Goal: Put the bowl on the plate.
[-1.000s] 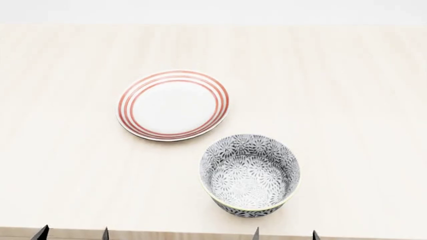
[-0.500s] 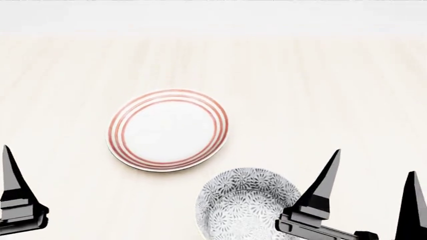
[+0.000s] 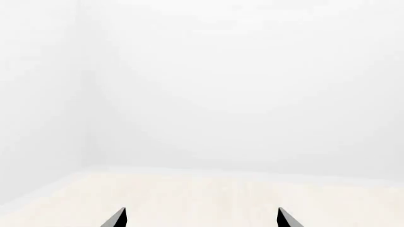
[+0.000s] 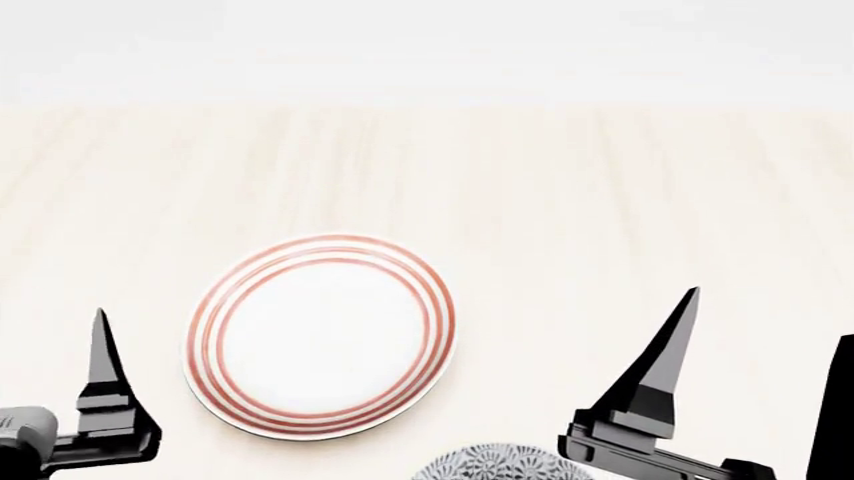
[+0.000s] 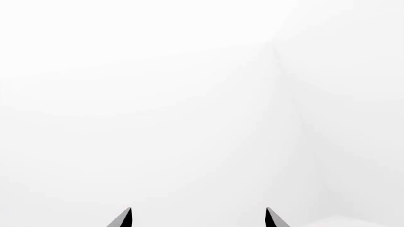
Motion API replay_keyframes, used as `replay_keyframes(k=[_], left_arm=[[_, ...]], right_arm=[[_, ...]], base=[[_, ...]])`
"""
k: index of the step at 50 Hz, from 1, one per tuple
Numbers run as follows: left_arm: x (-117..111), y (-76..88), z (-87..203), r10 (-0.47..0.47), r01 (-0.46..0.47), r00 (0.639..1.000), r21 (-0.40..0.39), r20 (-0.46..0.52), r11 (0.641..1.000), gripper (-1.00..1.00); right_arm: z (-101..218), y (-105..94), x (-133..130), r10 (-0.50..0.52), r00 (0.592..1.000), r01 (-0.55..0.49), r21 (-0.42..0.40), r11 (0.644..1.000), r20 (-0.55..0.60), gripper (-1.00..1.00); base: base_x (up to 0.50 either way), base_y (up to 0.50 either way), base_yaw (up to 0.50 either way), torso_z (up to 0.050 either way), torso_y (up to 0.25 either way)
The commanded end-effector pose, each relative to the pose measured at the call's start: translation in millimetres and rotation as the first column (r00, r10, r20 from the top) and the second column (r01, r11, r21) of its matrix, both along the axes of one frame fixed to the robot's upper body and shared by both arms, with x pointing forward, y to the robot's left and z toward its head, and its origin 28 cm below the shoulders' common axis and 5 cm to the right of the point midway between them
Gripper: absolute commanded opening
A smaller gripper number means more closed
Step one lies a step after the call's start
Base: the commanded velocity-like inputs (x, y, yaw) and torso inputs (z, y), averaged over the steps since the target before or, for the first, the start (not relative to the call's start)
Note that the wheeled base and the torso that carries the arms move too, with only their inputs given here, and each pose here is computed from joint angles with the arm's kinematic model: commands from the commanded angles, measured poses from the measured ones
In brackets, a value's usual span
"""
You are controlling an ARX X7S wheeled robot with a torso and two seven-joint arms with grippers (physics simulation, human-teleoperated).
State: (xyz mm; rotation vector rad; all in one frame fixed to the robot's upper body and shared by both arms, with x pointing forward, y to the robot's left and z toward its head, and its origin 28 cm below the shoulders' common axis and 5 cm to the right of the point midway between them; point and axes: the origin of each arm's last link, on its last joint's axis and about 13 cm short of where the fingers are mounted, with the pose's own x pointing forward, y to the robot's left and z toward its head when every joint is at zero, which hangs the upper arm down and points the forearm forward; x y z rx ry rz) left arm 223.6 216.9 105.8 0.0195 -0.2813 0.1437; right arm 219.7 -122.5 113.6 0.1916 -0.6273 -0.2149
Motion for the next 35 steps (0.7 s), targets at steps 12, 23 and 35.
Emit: replay_keyframes(k=[12, 23, 35], left_arm=[[14, -76.2, -28, -0.597, 0.450, 0.611, -0.393, -0.520, 0.802, 1.00], [7, -87.3, -16, -0.700, 0.509, 0.524, -0.481, -0.485, 0.714, 1.00], [9, -89.8, -6, -0.751, 0.493, 0.489, -0.570, -0.444, 0.657, 1.00]], right_arm=[[3, 0.5, -4, 0.009, 1.000, -0.009, -0.024, 1.000, 0.001, 1.00], [0, 1.2, -3, 0.011, 1.000, -0.011, -0.029, 1.000, -0.005, 1.00], [-4, 2.3, -3, 0.017, 1.000, -0.018, -0.034, 0.999, -0.017, 1.00]], base=[[0.00, 0.00, 0.00, 0.000, 0.000], [0.00, 0.00, 0.00, 0.000, 0.000], [0.00, 0.00, 0.00, 0.000, 0.000]])
